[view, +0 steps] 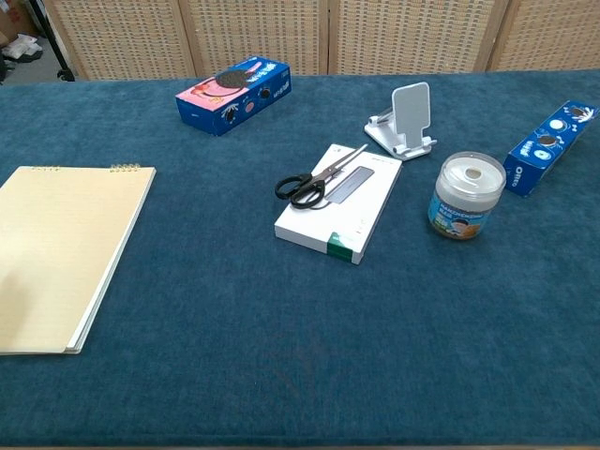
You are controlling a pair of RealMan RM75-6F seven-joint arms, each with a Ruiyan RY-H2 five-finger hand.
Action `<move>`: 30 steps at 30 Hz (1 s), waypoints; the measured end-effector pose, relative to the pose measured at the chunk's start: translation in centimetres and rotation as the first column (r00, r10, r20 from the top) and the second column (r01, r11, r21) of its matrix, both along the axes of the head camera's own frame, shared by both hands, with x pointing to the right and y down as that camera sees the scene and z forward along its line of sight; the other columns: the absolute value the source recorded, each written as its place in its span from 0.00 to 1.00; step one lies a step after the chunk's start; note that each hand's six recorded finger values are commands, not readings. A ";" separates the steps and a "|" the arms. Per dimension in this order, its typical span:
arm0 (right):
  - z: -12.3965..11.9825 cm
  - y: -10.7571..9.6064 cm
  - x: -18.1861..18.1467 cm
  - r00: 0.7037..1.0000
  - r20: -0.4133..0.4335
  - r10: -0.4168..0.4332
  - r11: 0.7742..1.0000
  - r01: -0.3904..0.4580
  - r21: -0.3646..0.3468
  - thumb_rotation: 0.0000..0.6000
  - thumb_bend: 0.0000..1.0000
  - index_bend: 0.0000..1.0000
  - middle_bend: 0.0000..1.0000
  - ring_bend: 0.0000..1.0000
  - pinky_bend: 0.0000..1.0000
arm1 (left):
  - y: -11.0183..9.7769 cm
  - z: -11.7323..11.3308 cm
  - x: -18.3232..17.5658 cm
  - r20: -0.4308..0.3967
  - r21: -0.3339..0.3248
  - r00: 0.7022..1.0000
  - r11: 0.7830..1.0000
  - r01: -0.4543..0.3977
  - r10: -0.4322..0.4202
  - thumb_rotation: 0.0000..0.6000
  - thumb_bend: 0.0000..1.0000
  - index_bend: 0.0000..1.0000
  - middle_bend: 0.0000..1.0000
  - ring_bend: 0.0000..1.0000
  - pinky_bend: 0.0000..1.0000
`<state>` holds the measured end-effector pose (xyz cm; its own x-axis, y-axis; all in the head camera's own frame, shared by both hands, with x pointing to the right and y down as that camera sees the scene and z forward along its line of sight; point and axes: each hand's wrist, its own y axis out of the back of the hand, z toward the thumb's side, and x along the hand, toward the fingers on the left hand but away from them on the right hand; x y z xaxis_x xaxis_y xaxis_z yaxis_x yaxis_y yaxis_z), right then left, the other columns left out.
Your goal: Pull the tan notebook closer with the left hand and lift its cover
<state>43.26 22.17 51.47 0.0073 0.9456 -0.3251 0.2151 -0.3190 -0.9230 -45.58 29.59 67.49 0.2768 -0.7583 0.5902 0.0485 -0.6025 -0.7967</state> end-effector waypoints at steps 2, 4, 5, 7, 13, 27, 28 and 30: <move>0.0 0.0 0.0 1.000 0.000 0.000 1.000 0.000 0.000 1.00 0.23 0.13 0.00 0.00 0.00 | 0.0 0.1 -0.1 0.006 -0.001 1.000 1.000 0.002 -0.002 1.00 0.28 0.04 0.00 0.00 0.00; 0.0 0.0 0.0 1.000 0.001 -0.001 1.000 0.001 0.000 1.00 0.23 0.13 0.00 0.00 0.00 | 0.0 0.2 -0.1 0.008 -0.002 1.000 1.000 0.004 -0.004 1.00 0.29 0.09 0.00 0.00 0.00; 0.0 0.0 0.0 1.000 0.001 -0.002 1.000 0.002 0.000 1.00 0.23 0.13 0.00 0.00 0.00 | 0.0 0.2 -0.2 0.010 -0.003 1.000 1.000 0.005 -0.005 1.00 0.30 0.12 0.00 0.00 0.00; 0.0 0.0 -0.1 1.000 0.001 -0.002 1.000 0.002 -0.001 1.00 0.23 0.13 0.00 0.00 0.00 | 0.0 0.3 -0.2 0.014 -0.007 1.000 1.000 0.006 -0.006 1.00 0.31 0.16 0.00 0.00 0.00; 0.0 0.0 0.0 1.000 0.004 -0.001 1.000 0.001 0.000 1.00 0.23 0.13 0.00 0.00 0.00 | 0.0 0.6 -0.3 0.020 -0.013 1.000 1.000 0.008 -0.007 1.00 0.37 0.23 0.00 0.00 0.00; -0.1 0.0 0.0 1.000 0.005 -0.001 1.000 0.001 -0.001 1.00 0.23 0.13 0.00 0.00 0.00 | 0.0 0.6 -0.3 0.019 -0.012 1.000 1.000 0.006 -0.006 1.00 0.47 0.32 0.00 0.00 0.00; -0.1 0.0 0.0 1.000 0.005 -0.001 1.000 0.001 -0.001 1.00 0.23 0.13 0.00 0.00 0.00 | 0.0 0.6 -0.2 0.018 -0.013 1.000 1.000 0.006 -0.006 1.00 0.47 0.32 0.00 0.00 0.00; -0.1 0.0 0.0 1.000 0.005 -0.001 1.000 0.001 -0.001 1.00 0.23 0.13 0.00 0.00 0.00 | 0.0 0.6 -0.2 0.017 -0.013 1.000 1.000 0.007 -0.007 1.00 0.48 0.33 0.00 0.00 0.00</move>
<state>43.21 22.19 51.41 0.0101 0.9452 -0.3264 0.2196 -0.3205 -0.9214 -45.82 29.58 68.13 0.2614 -0.7522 0.6049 0.0581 -0.6133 -0.7877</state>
